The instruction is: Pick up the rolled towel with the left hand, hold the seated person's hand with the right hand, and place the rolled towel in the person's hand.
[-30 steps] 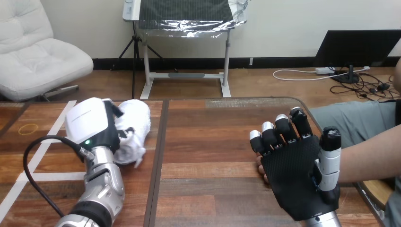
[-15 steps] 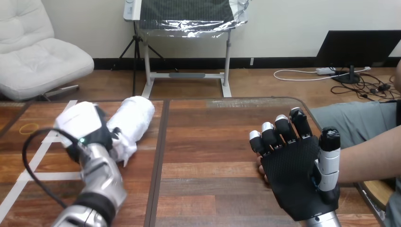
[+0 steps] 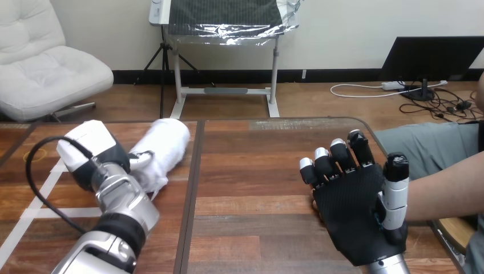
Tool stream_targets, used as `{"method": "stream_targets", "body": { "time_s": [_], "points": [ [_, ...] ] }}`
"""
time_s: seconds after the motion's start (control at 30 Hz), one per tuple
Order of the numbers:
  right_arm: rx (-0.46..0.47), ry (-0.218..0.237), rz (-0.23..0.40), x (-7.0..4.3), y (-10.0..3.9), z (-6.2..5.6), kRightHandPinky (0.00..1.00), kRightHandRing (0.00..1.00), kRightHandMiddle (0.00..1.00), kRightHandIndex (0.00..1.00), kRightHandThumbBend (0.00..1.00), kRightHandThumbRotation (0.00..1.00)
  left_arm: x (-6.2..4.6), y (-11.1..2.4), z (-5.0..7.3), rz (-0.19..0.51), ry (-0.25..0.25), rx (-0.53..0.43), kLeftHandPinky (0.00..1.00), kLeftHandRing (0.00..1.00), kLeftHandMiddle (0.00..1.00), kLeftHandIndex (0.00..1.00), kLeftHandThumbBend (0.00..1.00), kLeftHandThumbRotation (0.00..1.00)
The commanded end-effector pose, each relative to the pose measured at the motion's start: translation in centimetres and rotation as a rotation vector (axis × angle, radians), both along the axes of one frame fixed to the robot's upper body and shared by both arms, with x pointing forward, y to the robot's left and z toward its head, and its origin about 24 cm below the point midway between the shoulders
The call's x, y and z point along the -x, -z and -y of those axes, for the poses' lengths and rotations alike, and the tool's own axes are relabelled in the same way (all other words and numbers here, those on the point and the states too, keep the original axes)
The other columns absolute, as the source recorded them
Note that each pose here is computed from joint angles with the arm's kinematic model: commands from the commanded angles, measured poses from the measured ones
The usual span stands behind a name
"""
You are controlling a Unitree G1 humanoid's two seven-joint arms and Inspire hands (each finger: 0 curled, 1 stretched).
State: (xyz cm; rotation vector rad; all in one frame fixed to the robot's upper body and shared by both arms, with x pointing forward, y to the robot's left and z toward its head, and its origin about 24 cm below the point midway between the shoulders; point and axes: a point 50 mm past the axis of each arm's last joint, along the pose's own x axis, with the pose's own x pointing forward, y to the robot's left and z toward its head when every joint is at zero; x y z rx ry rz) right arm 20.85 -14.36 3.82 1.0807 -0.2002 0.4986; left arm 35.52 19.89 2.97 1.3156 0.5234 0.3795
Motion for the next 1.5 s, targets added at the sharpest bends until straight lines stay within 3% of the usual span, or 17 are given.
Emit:
{"method": "stream_targets", "body": {
  "time_s": [0.0,0.4,1.0,1.2,1.47],
  "points": [
    [-0.052,-0.003,0.090,-1.31,-1.50,-0.87,0.29,0.35,0.42,0.44,0.95,0.23,-1.98,-3.03,1.76,0.053,0.065,-0.025,0.84,0.88,0.94,0.95,0.90,0.78],
    [-0.034,0.003,0.086,-1.25,-1.52,-0.87,0.29,0.36,0.42,0.44,0.96,0.26,-2.24,-3.34,1.83,-0.008,0.086,-0.060,0.89,0.92,0.96,0.97,0.94,0.81],
    [-0.018,-0.002,0.090,-1.24,-1.48,-0.87,0.29,0.37,0.43,0.44,0.96,0.27,-2.11,-2.96,1.85,-0.005,0.114,-0.045,0.93,0.94,0.96,0.96,0.95,0.78],
    [-0.013,-0.004,0.087,-1.26,-1.46,-0.86,0.30,0.37,0.43,0.44,0.96,0.27,-2.17,-2.90,1.84,-0.008,0.122,0.003,0.94,0.95,0.97,0.97,0.96,0.80],
    [-0.006,-0.003,0.087,-1.29,-1.43,-0.85,0.30,0.37,0.43,0.44,0.95,0.28,-2.44,-3.06,1.80,0.016,0.132,0.175,0.95,0.95,0.98,0.98,0.99,0.82]
  ]
}}
